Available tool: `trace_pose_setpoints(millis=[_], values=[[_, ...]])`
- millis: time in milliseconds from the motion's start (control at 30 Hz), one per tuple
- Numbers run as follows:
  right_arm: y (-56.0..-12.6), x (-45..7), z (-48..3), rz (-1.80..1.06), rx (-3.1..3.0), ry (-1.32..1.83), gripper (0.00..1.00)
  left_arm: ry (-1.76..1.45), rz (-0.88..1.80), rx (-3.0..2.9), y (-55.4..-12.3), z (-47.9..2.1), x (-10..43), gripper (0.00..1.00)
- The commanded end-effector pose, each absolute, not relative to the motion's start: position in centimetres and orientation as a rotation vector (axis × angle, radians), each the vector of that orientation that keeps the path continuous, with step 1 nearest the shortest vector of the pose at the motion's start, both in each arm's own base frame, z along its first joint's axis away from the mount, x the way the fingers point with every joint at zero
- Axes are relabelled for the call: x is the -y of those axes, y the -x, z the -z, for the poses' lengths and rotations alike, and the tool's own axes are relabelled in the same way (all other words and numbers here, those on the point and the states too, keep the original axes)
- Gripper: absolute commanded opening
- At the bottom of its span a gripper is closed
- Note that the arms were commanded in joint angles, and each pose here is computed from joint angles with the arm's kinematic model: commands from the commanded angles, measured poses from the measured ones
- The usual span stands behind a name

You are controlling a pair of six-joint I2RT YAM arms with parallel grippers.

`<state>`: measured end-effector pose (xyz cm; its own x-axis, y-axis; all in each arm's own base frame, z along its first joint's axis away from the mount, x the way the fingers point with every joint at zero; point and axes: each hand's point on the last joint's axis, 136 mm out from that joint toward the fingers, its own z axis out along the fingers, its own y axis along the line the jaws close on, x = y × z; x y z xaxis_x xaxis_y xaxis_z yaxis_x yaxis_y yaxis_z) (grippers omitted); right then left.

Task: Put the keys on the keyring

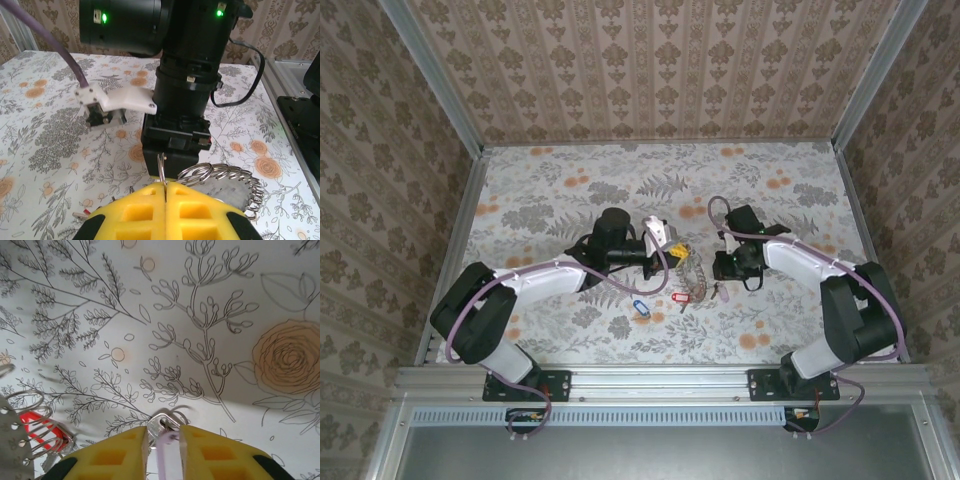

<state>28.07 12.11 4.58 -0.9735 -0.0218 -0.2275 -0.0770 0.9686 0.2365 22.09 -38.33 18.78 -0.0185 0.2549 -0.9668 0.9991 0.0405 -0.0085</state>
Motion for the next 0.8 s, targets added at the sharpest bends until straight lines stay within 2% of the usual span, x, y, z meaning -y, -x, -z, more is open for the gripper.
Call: trace_pose_setpoints(millis=[0, 100, 167, 267, 333, 467, 533, 633, 767], values=[[-28.7, -12.0, -6.9, -0.361, -2.830, 0.122, 0.26, -1.333, 1.081, -1.329, -22.0, -21.2, 38.0, 0.00], [-30.1, -13.4, -11.3, -0.454, -2.607, 0.276, 0.27, -1.329, 1.113, -1.318, -22.0, -21.3, 37.6, 0.00], [-30.2, -15.6, -15.0, -0.572, -2.375, 0.499, 0.27, -1.328, 1.137, -1.313, -21.9, -21.4, 37.3, 0.00], [-28.2, -18.5, -18.4, -0.663, -1.998, 0.890, 0.27, -1.312, 1.154, -1.298, -22.1, -21.6, 36.7, 0.00], [-26.9, -19.5, -19.6, -0.623, -1.766, 1.096, 0.24, -1.303, 1.159, -1.303, -22.4, -21.4, 36.4, 0.00], [-26.5, -20.1, -20.2, -0.601, -1.671, 1.243, 0.26, -1.301, 1.173, -1.296, -22.5, -21.6, 36.1, 0.00], [-26.2, -20.8, -20.3, -0.655, -1.650, 1.317, 0.23, -1.303, 1.182, -1.293, -22.6, -21.6, 36.1, 0.00], [-26.1, -22.0, -21.5, -0.739, -1.549, 1.342, 0.24, -1.307, 1.196, -1.291, -22.6, -21.5, 36.2, 0.00], [-27.1, -22.3, -21.7, -0.716, -1.521, 1.329, 0.25, -1.302, 1.205, -1.286, -22.8, -21.6, 36.2, 0.00]])
